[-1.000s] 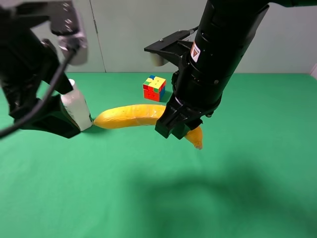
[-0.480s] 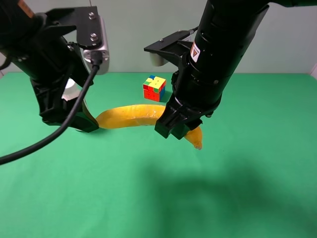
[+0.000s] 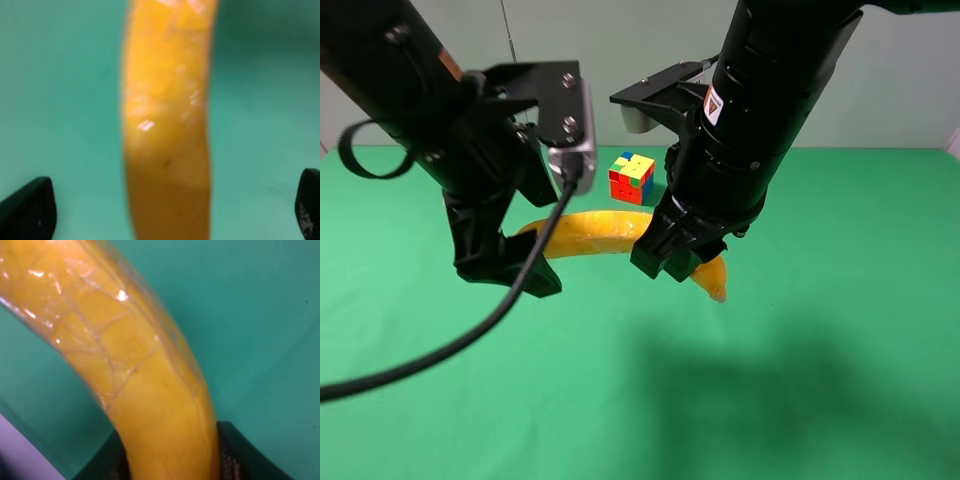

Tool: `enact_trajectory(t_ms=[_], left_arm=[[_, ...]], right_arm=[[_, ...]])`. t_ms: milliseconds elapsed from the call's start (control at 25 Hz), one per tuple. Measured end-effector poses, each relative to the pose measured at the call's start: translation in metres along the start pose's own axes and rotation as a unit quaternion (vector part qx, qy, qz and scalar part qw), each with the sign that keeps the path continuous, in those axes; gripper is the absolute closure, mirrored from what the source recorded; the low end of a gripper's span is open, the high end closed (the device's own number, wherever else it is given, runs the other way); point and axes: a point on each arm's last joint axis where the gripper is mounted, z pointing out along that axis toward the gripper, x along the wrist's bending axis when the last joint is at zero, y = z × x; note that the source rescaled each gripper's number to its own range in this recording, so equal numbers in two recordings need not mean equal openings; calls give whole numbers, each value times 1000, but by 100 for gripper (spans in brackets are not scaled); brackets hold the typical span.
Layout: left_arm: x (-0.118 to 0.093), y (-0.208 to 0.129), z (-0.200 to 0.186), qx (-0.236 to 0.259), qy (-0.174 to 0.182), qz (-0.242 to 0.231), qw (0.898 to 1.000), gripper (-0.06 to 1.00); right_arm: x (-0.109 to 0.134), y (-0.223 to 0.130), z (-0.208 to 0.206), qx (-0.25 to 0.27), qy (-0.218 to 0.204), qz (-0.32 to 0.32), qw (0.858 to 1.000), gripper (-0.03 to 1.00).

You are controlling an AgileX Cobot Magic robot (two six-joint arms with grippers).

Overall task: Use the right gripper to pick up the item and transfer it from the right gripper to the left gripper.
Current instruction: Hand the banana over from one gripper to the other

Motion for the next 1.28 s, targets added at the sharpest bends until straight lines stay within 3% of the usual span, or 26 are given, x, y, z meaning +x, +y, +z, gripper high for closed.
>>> enact_trajectory(t_ms=[480, 560, 680, 1000, 1280], left_arm=[[-2, 6, 10, 7, -8, 13, 1000, 7], [-2, 6, 10, 7, -9, 11, 1000, 14], [-3, 5, 10, 11, -9, 13, 1000, 32], [-2, 4, 8, 24, -7, 19, 1000, 91], [-2, 4, 8, 25, -8, 15, 1000, 92]], right_arm=[[2, 0, 0, 1, 10, 6, 1000, 97], [2, 0, 0, 1, 11, 6, 1000, 97], [2, 0, 0, 1, 11, 6, 1000, 97], [3, -1, 0, 4, 15, 5, 1000, 97], [3, -1, 0, 6, 18, 7, 1000, 97]])
